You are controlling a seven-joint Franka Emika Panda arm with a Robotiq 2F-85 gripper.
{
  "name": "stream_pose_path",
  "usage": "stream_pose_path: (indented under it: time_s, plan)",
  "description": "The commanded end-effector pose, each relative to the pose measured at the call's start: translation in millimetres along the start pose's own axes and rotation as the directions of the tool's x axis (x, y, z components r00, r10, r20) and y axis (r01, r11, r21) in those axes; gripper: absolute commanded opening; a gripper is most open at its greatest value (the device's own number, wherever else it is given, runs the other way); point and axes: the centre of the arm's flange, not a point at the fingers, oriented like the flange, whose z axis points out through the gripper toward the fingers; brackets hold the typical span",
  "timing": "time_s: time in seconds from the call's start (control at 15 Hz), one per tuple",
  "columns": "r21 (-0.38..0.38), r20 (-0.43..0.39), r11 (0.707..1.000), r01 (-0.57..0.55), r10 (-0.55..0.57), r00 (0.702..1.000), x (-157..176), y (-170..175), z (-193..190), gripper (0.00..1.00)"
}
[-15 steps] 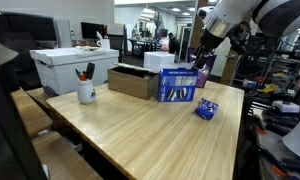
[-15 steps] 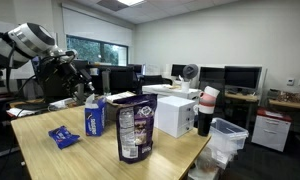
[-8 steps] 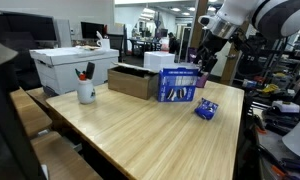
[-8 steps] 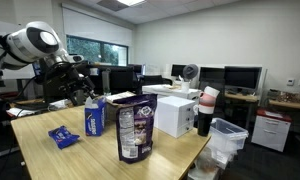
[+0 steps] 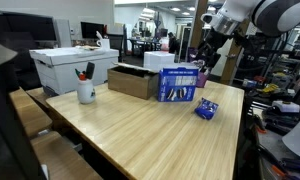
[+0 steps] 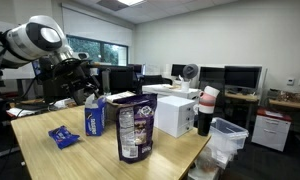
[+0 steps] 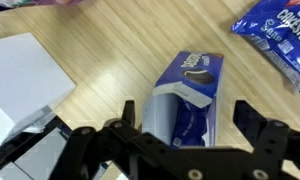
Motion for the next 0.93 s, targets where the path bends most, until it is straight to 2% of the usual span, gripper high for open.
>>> stream_pose_path:
  time_s: [0.0,0.2,0.33,0.47,0.6,0.73,0.87]
  plan:
    - [0.110,0.008,0.993,0.032,-0.033,0.999,-36.4,-7.2,-18.0,1.00]
    - [0.228,0.034,0.972,0.054,-0.063,0.997,-36.1,-4.9,-15.1,1.00]
    - [0.316,0.064,0.945,0.083,-0.109,0.992,-30.5,-10.2,-12.2,1.00]
    - [0.366,0.088,0.922,0.130,-0.173,0.981,-26.8,-22.1,-8.8,1.00]
    - [0.373,0.077,0.910,0.184,-0.228,0.971,-21.7,-31.6,-6.0,1.00]
    - [0.332,0.039,0.907,0.258,-0.287,0.957,-16.0,-40.1,-1.8,1.00]
    - [0.305,0.009,0.893,0.331,-0.350,0.937,-8.5,-47.5,1.3,1.00]
